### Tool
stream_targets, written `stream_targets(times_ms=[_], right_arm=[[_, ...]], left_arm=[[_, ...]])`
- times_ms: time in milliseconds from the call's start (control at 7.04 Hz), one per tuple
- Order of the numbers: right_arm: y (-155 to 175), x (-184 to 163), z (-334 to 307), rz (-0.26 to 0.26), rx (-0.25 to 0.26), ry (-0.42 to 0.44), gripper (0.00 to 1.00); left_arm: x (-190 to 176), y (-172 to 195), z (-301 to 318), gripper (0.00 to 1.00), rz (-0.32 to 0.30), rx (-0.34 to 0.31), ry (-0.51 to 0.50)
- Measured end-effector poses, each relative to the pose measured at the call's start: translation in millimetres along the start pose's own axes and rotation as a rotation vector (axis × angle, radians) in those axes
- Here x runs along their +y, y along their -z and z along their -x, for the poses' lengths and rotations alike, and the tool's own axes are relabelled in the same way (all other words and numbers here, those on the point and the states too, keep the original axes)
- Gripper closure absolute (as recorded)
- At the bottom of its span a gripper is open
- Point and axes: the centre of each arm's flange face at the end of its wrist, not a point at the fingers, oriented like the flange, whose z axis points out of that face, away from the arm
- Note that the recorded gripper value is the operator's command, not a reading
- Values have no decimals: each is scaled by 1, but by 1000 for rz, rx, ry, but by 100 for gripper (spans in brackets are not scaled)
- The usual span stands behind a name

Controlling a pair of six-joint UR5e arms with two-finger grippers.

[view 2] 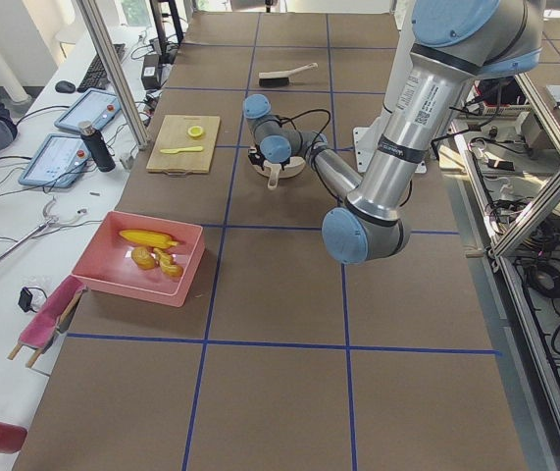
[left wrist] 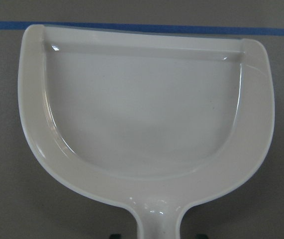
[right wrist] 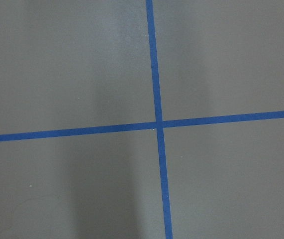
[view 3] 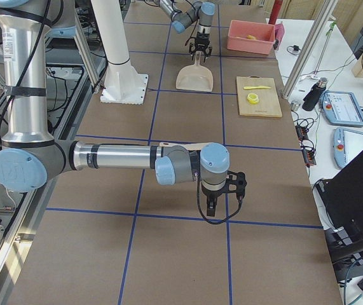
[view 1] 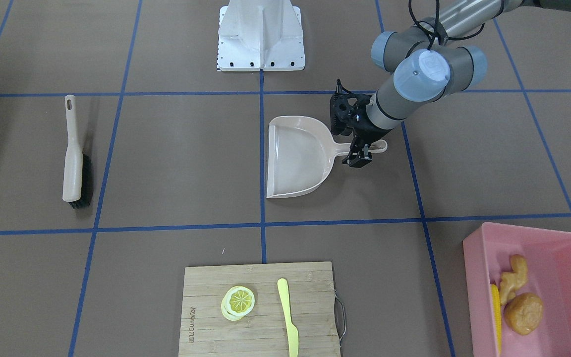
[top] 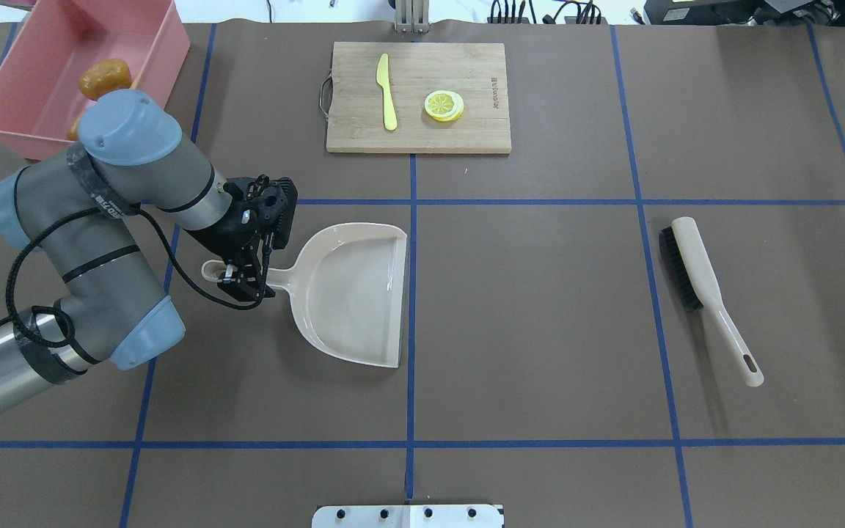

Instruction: Sweep and dump trash into bin

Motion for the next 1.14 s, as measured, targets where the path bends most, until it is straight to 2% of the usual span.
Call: stream_targets(times_ms=[142,284,426,568,853,995,1137], right_arm=[[0,0,2,4,-16,0,0],[0,1,3,9,-34,-1,0],[0,1,4,12,-45,-1,0],[1,2,5,12,-49,-2,0],[3,4,4,11,-47,-4,0],[3,4,4,9,-43,-4,0],[3,4,4,9,-42,-5,0]], left_arm=[[-2,9,7,1,-3,-17,6],[6,30,22,1,5,-60,41],[30,59,43,1,39,-136,139],[74,88,64,1,89,-217,290],[220,152,85,1,171,-344,633],[295,175,79,1,176,-338,806],[358,187,58,1,132,-271,1001]])
